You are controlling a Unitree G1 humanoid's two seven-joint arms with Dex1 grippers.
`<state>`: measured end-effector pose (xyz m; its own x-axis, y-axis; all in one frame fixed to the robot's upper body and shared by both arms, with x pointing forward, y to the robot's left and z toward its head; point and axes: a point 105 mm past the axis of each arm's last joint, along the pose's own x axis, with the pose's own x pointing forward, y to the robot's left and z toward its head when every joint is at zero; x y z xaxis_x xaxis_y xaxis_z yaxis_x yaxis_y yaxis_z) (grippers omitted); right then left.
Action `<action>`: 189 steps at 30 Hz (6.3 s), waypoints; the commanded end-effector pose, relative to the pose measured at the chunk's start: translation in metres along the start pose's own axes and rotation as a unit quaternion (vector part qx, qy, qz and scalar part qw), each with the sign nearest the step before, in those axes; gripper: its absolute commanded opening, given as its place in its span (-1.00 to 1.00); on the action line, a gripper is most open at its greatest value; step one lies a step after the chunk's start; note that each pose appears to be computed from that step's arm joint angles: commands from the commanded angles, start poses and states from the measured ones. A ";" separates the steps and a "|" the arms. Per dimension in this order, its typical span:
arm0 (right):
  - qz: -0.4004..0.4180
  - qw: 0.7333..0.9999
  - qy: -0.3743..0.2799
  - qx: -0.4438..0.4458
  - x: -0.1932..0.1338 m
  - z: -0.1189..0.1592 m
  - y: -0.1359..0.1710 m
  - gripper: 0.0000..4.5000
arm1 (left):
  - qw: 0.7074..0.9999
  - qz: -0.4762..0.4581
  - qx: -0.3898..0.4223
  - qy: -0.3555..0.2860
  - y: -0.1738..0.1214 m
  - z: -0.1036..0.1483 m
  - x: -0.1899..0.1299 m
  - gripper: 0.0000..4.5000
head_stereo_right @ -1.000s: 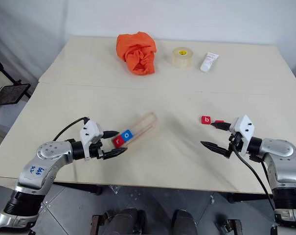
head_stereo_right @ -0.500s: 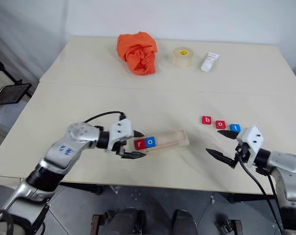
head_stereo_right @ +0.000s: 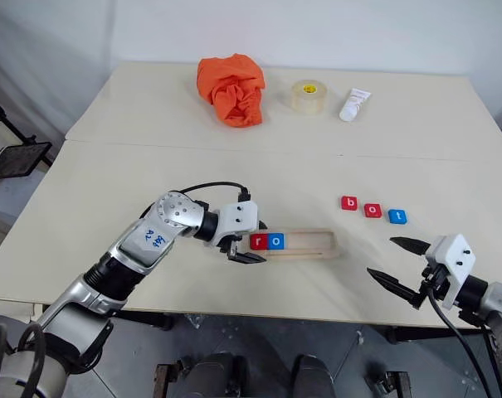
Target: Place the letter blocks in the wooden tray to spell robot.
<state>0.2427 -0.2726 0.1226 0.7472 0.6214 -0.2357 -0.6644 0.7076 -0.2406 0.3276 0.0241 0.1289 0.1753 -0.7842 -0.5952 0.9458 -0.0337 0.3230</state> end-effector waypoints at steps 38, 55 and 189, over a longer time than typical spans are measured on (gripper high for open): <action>-0.187 0.980 -0.029 0.067 -0.008 0.020 -0.054 1.00 | 0.958 0.126 -0.022 -0.257 -0.033 -0.011 -0.081 0.99; -0.094 0.994 0.012 0.050 0.001 0.026 -0.060 1.00 | 0.937 0.123 -0.008 -0.328 -0.052 -0.049 -0.088 0.99; -0.213 0.969 0.099 0.074 0.010 0.018 0.000 0.99 | 0.935 0.077 0.007 -0.347 -0.044 -0.044 -0.088 1.00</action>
<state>0.2520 -0.2658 0.1200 0.9273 0.1118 -0.3572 -0.1872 0.9650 -0.1839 0.2856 0.1213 0.1299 0.0887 -0.9944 0.0575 0.9253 0.1036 0.3649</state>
